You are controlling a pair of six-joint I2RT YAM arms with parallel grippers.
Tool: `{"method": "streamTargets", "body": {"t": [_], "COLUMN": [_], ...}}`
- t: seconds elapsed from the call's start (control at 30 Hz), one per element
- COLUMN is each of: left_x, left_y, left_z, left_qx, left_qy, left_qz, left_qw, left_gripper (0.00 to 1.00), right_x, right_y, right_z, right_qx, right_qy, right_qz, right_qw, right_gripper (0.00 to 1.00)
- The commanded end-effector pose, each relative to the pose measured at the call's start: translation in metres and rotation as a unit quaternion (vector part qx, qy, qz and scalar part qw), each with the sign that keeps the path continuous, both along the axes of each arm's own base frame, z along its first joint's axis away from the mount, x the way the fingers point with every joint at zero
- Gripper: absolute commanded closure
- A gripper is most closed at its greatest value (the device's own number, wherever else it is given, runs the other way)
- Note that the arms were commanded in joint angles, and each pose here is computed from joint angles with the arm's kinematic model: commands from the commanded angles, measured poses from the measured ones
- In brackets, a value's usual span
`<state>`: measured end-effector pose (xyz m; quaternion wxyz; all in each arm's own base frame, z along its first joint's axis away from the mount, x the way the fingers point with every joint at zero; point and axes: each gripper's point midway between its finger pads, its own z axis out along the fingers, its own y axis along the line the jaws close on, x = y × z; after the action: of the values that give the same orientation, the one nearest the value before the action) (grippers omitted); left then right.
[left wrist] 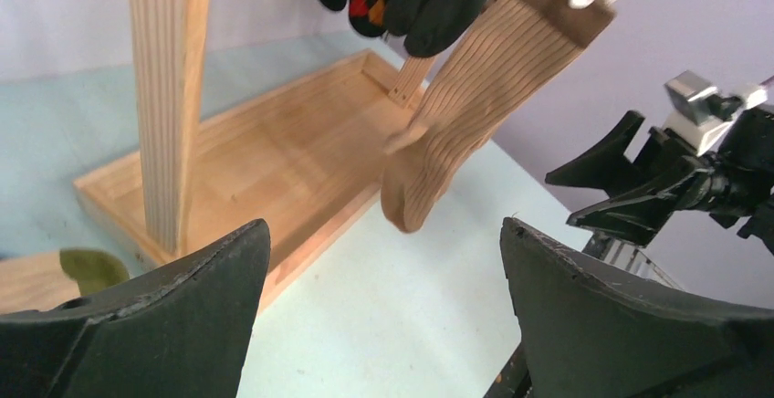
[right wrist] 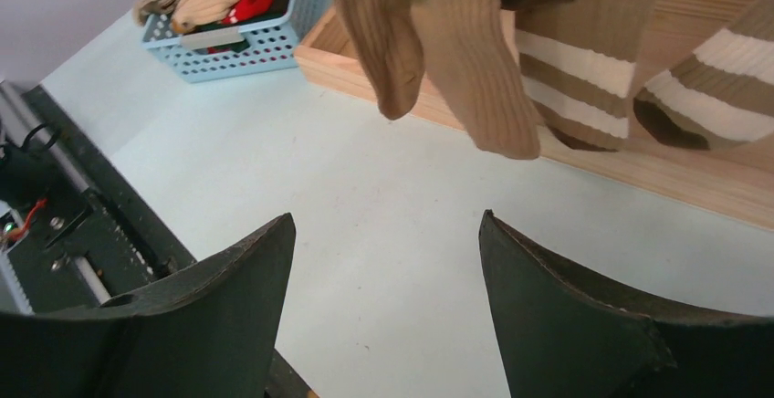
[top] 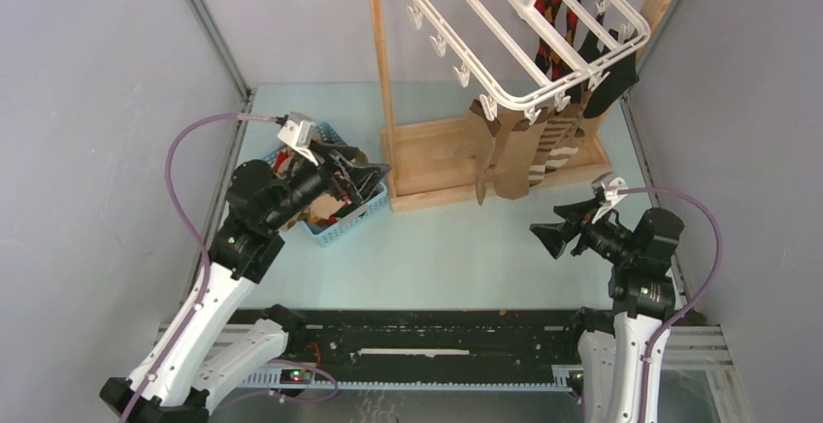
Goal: Clip the socks to the hanger
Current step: Rotate the hanger at the clothesline.
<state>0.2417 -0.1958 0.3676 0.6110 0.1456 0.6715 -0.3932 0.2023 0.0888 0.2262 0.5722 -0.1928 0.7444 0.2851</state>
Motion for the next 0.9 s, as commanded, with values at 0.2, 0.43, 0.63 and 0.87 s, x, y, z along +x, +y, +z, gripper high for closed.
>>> {"method": "streamTargets", "body": {"t": [0.2,0.43,0.63,0.87], "left_x": [0.002,-0.001,-0.004,0.001], "left_y": [0.004,0.008,0.008,-0.001], "left_z": [-0.044,-0.039,-0.038,-0.033], "left_qx": [0.016,0.019,0.009,0.007], "left_qy": [0.041,0.021,0.011,0.013], "left_qz": [0.007,0.012,0.009,-0.009], "left_qw": [0.999,1.000,1.000,1.000], "left_gripper": [0.02,0.04,0.05,0.08], "right_x": [0.027,0.059,0.064,0.073], "right_y": [0.037,0.047,0.055,0.072], "right_z": [0.036,0.066,0.077,0.095], "right_qx": [-0.007,0.044,0.061,0.087], "right_qy": [-0.109,-0.138,-0.155,-0.158], "right_qz": [0.057,0.005,0.013,0.027], "right_qw": [0.992,0.989,0.986,0.983], "right_gripper": [0.19,0.22,0.25,0.37]}}
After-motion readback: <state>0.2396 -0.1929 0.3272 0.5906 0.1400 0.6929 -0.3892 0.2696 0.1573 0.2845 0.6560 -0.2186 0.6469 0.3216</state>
